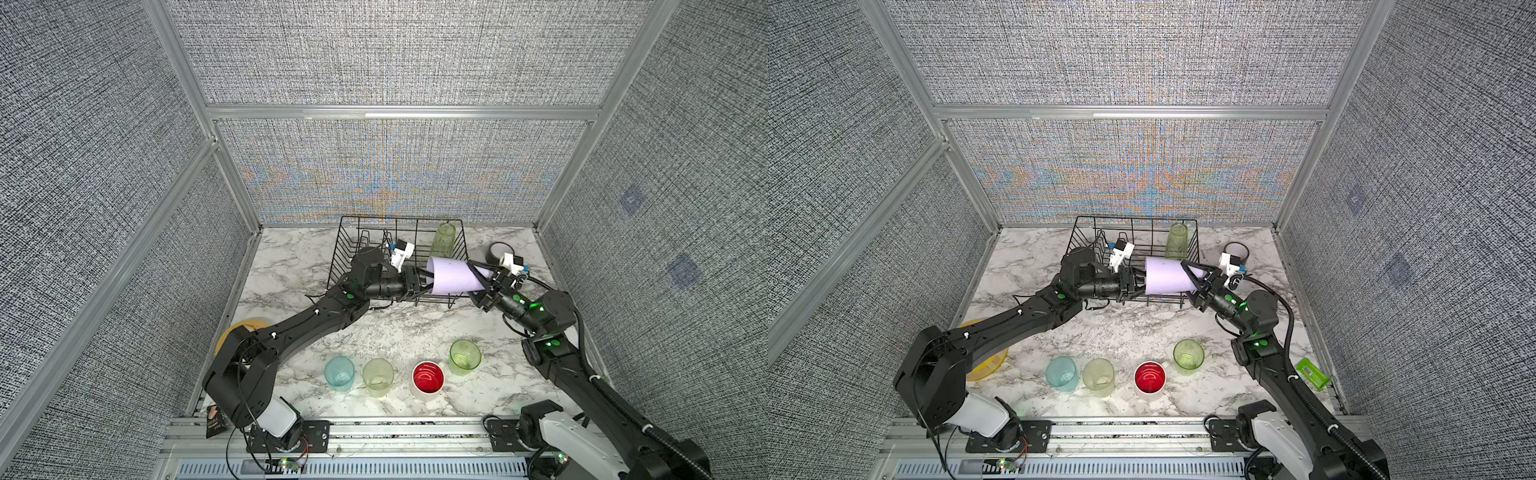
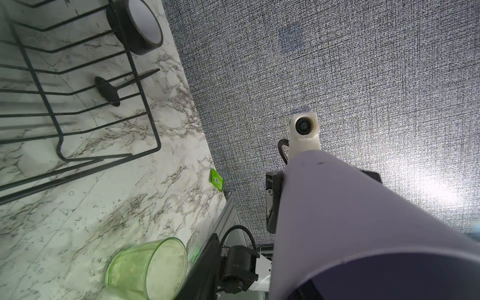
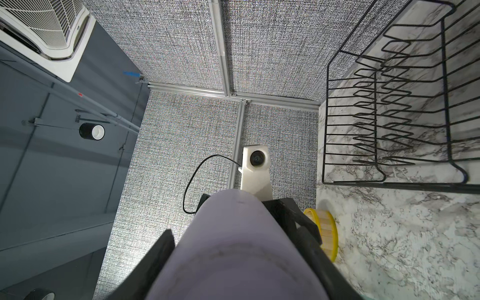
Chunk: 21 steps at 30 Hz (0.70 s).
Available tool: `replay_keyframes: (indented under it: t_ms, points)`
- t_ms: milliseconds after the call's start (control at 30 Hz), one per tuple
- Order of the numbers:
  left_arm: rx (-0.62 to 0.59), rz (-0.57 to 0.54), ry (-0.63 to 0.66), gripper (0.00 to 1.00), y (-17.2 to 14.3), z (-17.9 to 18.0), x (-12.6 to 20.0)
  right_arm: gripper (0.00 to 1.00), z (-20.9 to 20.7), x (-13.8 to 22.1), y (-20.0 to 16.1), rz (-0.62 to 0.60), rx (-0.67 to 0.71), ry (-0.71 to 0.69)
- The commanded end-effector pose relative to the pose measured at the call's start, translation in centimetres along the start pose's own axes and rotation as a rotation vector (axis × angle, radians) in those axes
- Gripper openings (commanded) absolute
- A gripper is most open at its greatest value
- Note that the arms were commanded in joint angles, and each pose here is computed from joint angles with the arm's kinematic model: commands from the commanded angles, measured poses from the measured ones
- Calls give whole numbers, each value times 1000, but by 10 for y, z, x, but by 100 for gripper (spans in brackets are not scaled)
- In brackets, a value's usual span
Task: Load cups into a dish rack
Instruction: Pick up the cup from the center of the table.
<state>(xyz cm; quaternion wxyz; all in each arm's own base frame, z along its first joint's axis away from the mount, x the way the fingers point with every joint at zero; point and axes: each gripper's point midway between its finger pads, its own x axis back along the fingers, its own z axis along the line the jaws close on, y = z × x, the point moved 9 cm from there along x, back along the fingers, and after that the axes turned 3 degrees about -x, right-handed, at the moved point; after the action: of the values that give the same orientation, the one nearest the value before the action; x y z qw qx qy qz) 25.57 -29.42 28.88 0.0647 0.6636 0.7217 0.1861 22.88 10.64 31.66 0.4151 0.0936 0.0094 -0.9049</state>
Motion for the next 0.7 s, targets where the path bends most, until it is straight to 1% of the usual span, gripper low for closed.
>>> replay_keyframes:
  t_ms: [0, 100, 133, 333, 433, 500, 533, 667]
  points:
    - [-19, -2, 49, 47, -2, 4, 9, 60, 5, -4, 3, -7, 110, -11]
    - [-31, -11, 114, 54, -6, 8, 22, 60, 6, -10, 7, -3, 194, -73]
    - [-34, -11, 145, 57, -9, 10, 27, 60, 7, -12, 8, 1, 241, -90]
    - [-80, -33, 370, 73, -24, 17, 64, 60, 12, -26, 21, 7, 458, -234]
    - [-102, -83, 498, 83, -32, 18, 85, 60, 10, -34, 30, 13, 609, -336]
    - [-121, -125, 581, 92, -37, 17, 100, 60, 9, -38, 37, 15, 687, -399]
    - [-132, -149, 630, 99, -40, 17, 109, 60, 7, -42, 40, 19, 731, -431]
    - [-175, -240, 805, 100, -52, 15, 142, 60, -1, -55, 57, 36, 864, -548]
